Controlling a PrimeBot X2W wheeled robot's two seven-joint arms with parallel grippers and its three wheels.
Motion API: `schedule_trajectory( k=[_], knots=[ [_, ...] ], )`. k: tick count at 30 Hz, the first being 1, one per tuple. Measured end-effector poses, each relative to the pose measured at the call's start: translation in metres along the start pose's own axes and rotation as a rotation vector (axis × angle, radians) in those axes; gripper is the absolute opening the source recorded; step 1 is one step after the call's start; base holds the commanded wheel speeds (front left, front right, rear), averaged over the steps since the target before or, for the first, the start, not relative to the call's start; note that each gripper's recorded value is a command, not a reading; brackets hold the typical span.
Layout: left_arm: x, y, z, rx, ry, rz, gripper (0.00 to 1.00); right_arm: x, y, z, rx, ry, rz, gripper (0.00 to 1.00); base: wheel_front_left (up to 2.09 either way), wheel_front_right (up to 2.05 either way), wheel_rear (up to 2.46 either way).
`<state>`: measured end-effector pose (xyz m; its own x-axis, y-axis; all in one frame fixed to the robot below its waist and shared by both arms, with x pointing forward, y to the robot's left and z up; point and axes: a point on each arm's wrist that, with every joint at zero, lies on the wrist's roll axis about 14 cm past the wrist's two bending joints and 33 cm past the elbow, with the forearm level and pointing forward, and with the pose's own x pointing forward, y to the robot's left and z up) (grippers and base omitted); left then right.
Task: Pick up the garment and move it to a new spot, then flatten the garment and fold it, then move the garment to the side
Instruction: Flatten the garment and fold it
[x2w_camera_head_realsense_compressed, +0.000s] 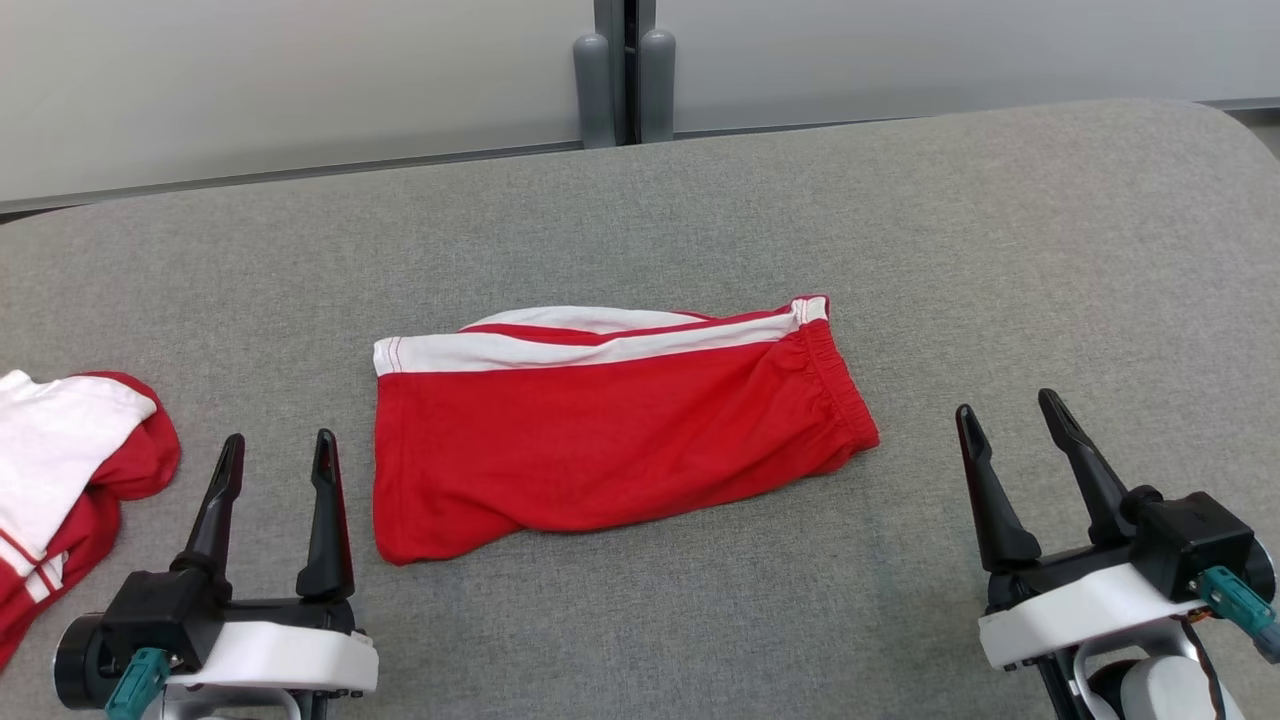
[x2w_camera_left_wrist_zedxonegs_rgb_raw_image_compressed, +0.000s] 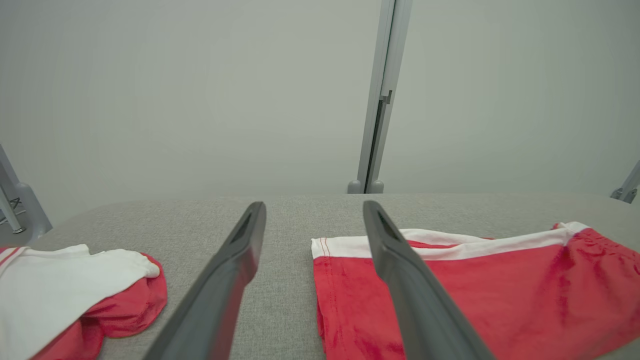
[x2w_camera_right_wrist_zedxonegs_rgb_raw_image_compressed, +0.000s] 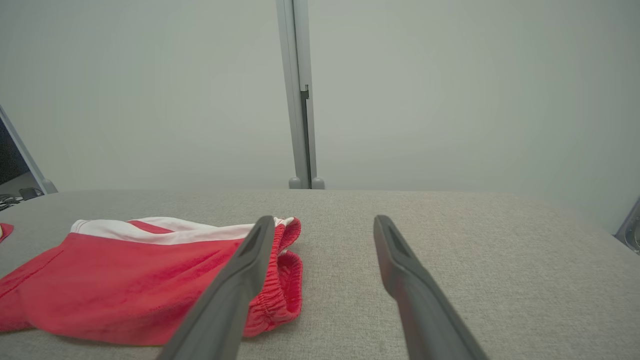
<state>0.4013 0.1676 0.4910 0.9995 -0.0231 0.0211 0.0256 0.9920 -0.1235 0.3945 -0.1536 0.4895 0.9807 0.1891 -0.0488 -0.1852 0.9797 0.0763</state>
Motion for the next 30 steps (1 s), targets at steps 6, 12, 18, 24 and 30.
schedule_trajectory(
  k=[6, 12, 18, 24, 30],
  knots=[
    [-0.002, 0.001, 0.002, 0.006, 0.002, 0.003, 1.0, -0.001, 0.001, 0.002, 0.006, -0.003, 0.002, 1.0, 0.0, 0.0, 0.0],
    [-0.003, 0.0, 0.0, 0.008, 0.015, 0.001, 1.0, 0.0, 0.001, -0.001, 0.009, 0.007, 0.003, 1.0, 0.0, 0.0, 0.0],
    [0.002, 0.001, -0.001, 0.009, 0.019, -0.004, 1.0, 0.01, 0.004, -0.009, 0.004, 0.038, 0.026, 1.0, 0.0, 0.0, 0.0],
    [0.016, -0.006, -0.004, -0.006, 0.009, -0.022, 1.0, 0.038, 0.02, -0.029, 0.001, 0.112, 0.099, 1.0, 0.0, 0.0, 0.0],
    [0.027, -0.011, -0.022, -0.026, 0.042, -0.031, 1.0, 0.064, 0.035, -0.076, 0.021, 0.256, 0.15, 1.0, 0.0, 0.0, 0.0]
  ],
)
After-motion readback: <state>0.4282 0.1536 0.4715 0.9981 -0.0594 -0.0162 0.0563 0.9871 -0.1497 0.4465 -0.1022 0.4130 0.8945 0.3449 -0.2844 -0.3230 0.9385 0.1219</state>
